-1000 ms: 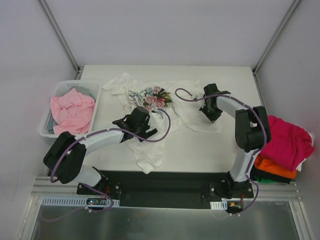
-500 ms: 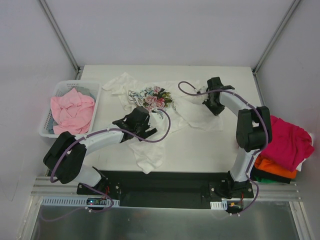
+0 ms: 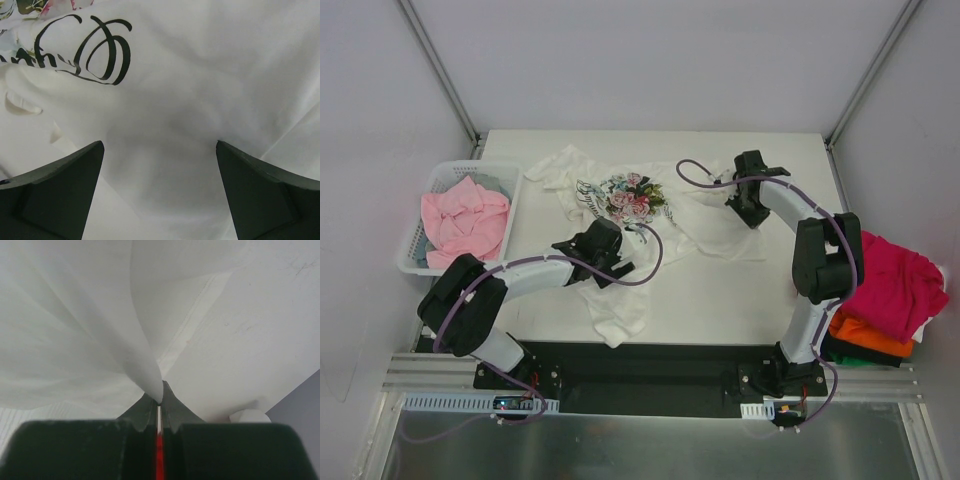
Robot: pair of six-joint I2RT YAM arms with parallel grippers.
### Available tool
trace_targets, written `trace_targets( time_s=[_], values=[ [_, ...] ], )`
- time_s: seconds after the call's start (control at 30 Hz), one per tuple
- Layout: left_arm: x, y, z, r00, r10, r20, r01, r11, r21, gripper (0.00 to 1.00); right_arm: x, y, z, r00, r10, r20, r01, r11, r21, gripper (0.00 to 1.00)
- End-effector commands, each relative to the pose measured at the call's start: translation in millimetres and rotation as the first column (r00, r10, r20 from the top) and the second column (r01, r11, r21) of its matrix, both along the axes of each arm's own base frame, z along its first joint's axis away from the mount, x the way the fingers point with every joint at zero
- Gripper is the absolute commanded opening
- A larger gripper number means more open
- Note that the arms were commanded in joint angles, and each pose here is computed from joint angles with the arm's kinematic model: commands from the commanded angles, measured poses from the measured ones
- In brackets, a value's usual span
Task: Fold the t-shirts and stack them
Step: Flatten the tshirt out
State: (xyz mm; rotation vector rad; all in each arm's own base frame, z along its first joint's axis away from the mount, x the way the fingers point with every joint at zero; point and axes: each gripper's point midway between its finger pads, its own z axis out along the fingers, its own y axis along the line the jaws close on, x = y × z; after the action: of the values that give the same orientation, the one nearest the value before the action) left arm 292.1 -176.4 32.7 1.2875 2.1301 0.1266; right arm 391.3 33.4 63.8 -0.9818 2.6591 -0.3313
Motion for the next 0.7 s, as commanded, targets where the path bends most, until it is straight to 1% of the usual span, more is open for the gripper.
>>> trace_targets(
  time_s=[0.0,0.17,0.3,0.67],
  values=[
    [-19.6,-0.5,-23.4,0.996,-0.007,-0.090,0.005,1.000,-0.014,0.95,9.2,-2.4,14.1,1.000,0.007,0.025,-0.006,1.000,-0.015,0.01],
    [-23.7,0.6,-31.9,0.993,0.000,-0.116,-0.001,1.000,-0.007,0.93,17.4,-8.1,11.3,0.999,0.002,0.033,-0.001,0.999,-0.047,0.01],
    [-22.2,-1.1,-31.5,0.994,-0.001,-0.113,0.000,1.000,-0.011,0.92,28.0,-12.8,16.0,0.999,0.003,0.054,0.001,0.998,-0.070,0.01],
    [-23.1,5.3,-32.9,0.995,0.004,-0.102,-0.003,1.000,0.010,0.92,57.5,-50.3,29.1,0.994,-0.019,0.105,0.036,0.987,-0.157,0.01]
  ],
)
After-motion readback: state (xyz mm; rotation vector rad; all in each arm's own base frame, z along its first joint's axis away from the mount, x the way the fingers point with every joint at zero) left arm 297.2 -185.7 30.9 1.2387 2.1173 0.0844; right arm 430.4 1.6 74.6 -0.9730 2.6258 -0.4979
